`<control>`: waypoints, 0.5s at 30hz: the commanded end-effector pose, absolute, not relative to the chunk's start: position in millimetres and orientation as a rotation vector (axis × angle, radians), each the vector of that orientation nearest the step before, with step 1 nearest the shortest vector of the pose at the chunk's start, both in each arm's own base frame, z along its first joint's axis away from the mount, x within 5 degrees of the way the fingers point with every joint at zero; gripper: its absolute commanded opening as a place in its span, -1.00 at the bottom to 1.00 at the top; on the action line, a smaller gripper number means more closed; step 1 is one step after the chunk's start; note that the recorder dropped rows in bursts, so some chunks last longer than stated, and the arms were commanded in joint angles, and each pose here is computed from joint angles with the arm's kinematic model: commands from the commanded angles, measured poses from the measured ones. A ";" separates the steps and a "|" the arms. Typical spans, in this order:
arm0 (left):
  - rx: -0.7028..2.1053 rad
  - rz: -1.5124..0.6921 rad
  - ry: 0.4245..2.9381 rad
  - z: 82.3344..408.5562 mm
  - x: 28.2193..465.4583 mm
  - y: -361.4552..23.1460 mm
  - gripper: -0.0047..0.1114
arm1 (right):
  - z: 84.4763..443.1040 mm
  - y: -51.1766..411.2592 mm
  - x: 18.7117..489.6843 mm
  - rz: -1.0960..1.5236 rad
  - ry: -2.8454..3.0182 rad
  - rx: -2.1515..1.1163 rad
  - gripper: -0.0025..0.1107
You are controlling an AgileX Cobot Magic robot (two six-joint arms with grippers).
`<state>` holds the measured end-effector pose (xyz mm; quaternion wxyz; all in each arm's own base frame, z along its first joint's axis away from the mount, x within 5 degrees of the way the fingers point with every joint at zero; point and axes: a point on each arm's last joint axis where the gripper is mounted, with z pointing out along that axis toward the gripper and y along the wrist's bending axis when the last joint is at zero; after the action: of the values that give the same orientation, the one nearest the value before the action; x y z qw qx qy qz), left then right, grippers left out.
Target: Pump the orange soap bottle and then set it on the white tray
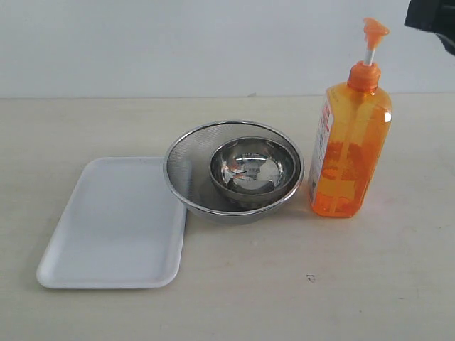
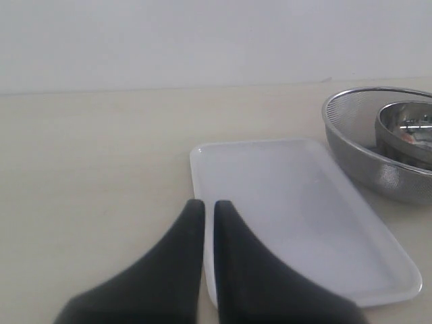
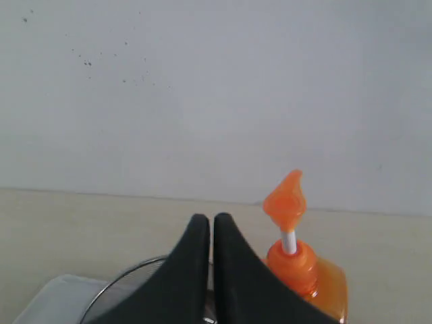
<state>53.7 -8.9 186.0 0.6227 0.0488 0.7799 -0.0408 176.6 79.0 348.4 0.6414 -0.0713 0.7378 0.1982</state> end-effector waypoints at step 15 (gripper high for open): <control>0.114 -0.089 1.790 185.2 53.6 -8.8 -0.84 | 381.1 58.3 180.6 0.420 1.958 -0.116 -0.96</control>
<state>53.7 -8.9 186.0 0.6227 0.0488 0.7799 -0.0408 180.1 58.8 370.2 0.5556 -0.0315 0.8084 0.1919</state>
